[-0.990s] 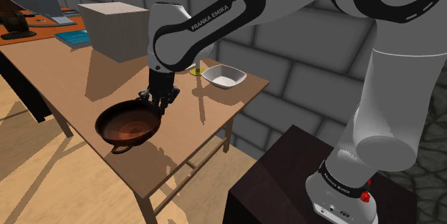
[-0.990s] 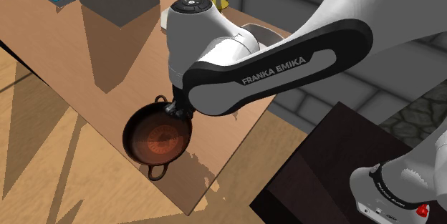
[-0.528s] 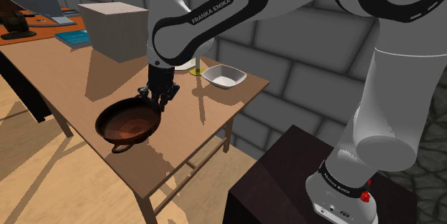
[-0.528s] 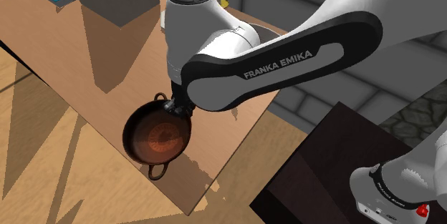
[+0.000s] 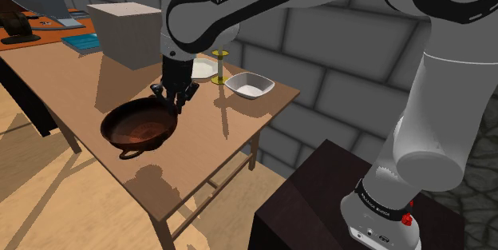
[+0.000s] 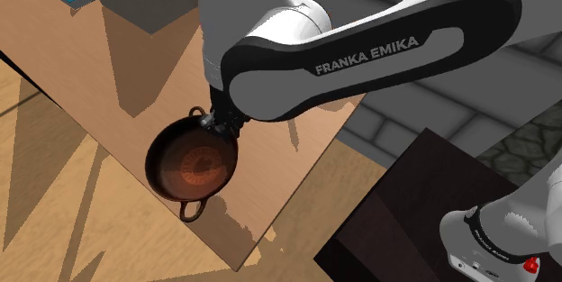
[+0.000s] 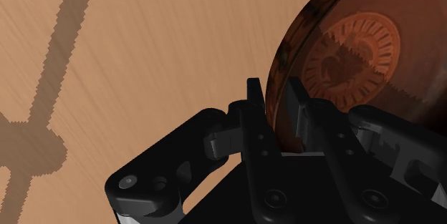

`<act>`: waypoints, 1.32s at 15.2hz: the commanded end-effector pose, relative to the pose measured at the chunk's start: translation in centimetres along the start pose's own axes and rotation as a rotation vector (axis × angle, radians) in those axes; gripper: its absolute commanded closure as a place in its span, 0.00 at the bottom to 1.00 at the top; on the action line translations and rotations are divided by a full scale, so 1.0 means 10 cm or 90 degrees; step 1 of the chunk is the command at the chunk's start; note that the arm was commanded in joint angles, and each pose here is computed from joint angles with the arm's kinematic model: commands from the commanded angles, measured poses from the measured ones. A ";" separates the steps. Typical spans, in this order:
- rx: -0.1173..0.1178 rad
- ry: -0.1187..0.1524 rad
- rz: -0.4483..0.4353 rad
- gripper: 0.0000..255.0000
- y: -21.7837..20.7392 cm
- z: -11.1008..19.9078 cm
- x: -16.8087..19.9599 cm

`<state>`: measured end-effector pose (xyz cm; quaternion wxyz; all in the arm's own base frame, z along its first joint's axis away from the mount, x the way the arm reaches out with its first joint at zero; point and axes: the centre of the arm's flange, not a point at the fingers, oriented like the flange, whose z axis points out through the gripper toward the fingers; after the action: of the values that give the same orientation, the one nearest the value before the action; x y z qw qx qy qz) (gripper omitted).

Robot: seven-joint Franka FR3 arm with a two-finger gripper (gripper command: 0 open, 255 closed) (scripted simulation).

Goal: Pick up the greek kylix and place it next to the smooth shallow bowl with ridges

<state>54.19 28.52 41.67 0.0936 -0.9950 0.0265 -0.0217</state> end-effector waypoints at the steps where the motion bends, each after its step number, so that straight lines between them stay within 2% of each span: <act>1: 0.000 0.001 0.000 1.00 -0.03 -0.12 0.00; 20: 0.000 0.001 0.000 1.00 -0.21 -1.11 0.04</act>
<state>54.16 28.55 52.37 0.0935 -0.9950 0.0266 -0.0217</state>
